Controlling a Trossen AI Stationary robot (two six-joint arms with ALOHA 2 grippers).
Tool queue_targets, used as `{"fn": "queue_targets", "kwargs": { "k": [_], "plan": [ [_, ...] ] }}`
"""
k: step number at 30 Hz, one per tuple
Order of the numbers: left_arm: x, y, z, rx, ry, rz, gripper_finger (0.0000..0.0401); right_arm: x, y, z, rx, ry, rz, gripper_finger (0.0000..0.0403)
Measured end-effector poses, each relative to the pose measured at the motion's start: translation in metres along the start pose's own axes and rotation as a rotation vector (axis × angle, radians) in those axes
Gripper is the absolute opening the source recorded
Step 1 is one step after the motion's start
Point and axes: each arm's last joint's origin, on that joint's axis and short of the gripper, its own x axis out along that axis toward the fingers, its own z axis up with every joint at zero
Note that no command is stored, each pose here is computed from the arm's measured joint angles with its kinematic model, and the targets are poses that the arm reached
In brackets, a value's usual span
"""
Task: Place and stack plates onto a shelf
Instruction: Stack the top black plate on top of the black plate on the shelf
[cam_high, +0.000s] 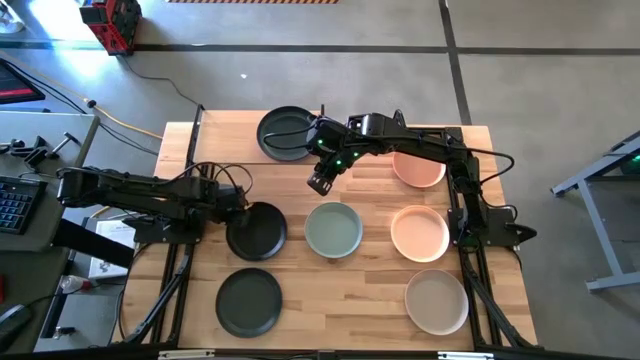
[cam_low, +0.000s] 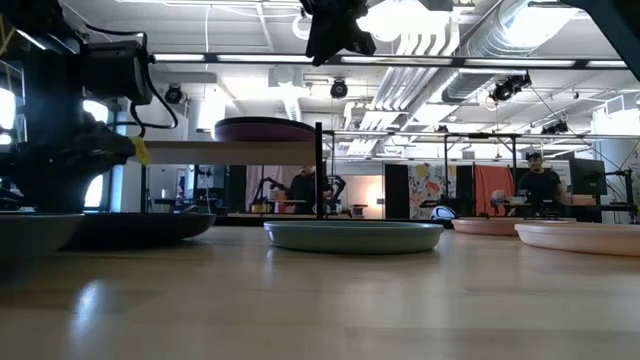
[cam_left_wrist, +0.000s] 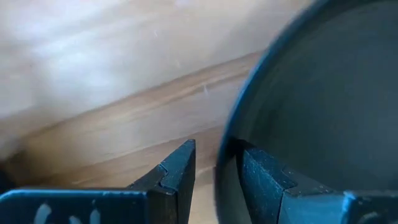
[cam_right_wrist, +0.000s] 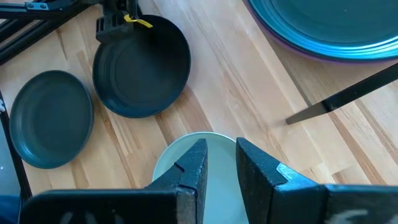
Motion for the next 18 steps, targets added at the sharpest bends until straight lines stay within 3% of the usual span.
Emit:
{"fn": "queue_targets", "kwargs": {
  "k": [9,18],
  "plan": [
    [0.0026,-0.0002,0.0002,0.027,-0.011,-0.016,0.0093,0.0,0.0,0.0001,0.0,-0.001,0.0,0.0064],
    [0.0012,-0.0013,0.0008,0.107,-0.019,-0.027,0.0018,0.0,0.0001,0.0002,0.0,-0.003,0.001,0.0064]
  ]
}}
